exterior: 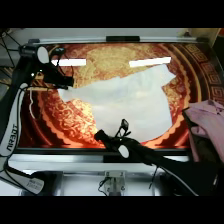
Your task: Fold the shirts.
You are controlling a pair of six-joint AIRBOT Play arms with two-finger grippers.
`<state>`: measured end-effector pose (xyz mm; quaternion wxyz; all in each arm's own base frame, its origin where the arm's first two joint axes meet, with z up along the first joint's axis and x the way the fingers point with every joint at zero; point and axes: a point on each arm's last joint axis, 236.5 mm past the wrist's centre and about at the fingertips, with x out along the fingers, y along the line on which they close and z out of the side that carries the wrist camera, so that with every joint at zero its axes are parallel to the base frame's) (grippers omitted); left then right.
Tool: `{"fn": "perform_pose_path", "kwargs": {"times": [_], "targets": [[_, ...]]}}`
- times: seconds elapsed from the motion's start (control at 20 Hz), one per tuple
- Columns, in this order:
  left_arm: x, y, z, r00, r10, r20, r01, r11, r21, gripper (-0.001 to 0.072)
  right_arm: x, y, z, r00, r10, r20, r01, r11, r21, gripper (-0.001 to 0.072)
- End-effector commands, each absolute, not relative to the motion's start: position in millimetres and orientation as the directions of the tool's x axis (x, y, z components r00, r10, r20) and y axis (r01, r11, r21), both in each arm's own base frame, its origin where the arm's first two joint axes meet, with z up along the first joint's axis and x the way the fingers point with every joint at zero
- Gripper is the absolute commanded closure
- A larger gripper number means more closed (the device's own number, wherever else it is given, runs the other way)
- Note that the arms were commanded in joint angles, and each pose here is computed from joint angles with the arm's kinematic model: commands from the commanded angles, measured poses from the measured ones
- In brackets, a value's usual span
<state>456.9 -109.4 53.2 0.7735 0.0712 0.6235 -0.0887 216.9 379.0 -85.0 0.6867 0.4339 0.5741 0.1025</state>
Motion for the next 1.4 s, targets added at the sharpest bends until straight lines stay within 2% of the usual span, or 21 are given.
{"fn": "perform_pose_path", "kwargs": {"times": [0.0,0.85,1.0,1.2,1.25,1.35], "targets": [[457,-109,53,0.207,-0.048,-0.977,0.226,0.974,0.0,0.0681,213,379,-82,0.304,0.643,-0.703,0.363,0.604,0.71,0.0031],[457,-110,53,0.206,-0.05,-0.977,0.232,0.973,-0.001,0.0681,195,370,-84,0.239,0.616,-0.75,0.321,0.679,0.66,0.0035],[456,-110,53,0.205,-0.05,-0.977,0.24,0.971,0.0,0.0681,194,362,-74,0.245,0.599,-0.762,0.376,0.666,0.644,0.0035],[457,-110,53,0.208,-0.051,-0.977,0.24,0.971,0.0,0.0681,186,320,-74,0.234,0.457,-0.858,0.346,0.786,0.513,0.0037],[457,-110,53,0.208,-0.051,-0.977,0.24,0.971,0.0,0.0681,183,317,-75,0.224,0.447,-0.866,0.349,0.793,0.5,0.0037],[459,-110,54,0.217,-0.054,-0.975,0.24,0.971,0.0,0.0681,189,330,-66,0.256,0.497,-0.83,0.329,0.762,0.558,0.0037]]}}
